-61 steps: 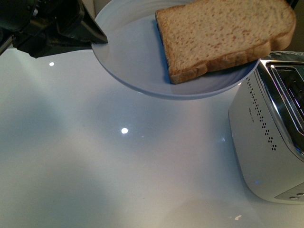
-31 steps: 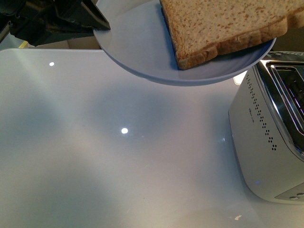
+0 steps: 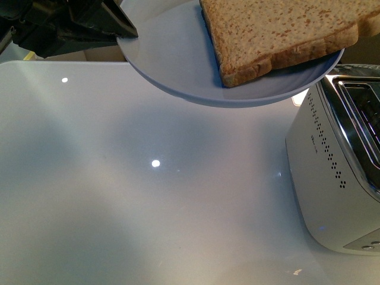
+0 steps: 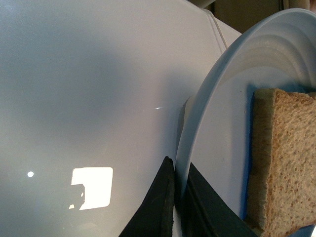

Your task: Left arm holds plate, right arm toasts bread

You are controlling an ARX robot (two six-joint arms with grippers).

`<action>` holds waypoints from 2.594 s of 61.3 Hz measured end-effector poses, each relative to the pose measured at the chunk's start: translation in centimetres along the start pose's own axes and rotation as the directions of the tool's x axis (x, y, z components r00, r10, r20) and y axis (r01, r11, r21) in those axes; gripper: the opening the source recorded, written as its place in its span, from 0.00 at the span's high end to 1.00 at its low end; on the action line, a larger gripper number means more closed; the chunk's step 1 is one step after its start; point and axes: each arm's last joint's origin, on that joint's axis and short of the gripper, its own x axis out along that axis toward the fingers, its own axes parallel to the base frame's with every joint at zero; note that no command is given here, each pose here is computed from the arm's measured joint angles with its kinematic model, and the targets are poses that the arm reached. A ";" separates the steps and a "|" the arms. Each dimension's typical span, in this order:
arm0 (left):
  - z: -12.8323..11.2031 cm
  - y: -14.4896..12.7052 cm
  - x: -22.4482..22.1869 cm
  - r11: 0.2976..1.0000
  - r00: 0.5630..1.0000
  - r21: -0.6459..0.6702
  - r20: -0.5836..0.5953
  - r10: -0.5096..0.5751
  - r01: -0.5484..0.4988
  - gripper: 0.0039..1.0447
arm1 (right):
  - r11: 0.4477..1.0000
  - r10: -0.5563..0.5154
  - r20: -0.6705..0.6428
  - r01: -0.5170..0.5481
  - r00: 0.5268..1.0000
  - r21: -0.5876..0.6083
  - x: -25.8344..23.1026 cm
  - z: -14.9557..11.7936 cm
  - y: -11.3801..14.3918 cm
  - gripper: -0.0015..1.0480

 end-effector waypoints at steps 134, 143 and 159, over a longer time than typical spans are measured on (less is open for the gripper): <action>0.0 0.0 0.0 1.000 1.000 -0.003 -0.002 -0.002 0.002 0.97 | 0.637 0.376 0.237 -0.436 0.896 0.636 9.8 9.9 3.4 0.97; 0.0 0.0 0.0 1.000 1.000 -0.004 -0.002 -0.002 0.002 0.97 | 0.681 0.304 0.306 -0.431 0.902 0.592 7.3 12.1 1.9 0.97; 0.0 0.0 0.0 1.000 1.000 -0.004 -0.002 -0.002 0.002 0.97 | 0.845 0.117 0.308 -0.258 0.944 0.469 3.9 12.7 -0.9 0.97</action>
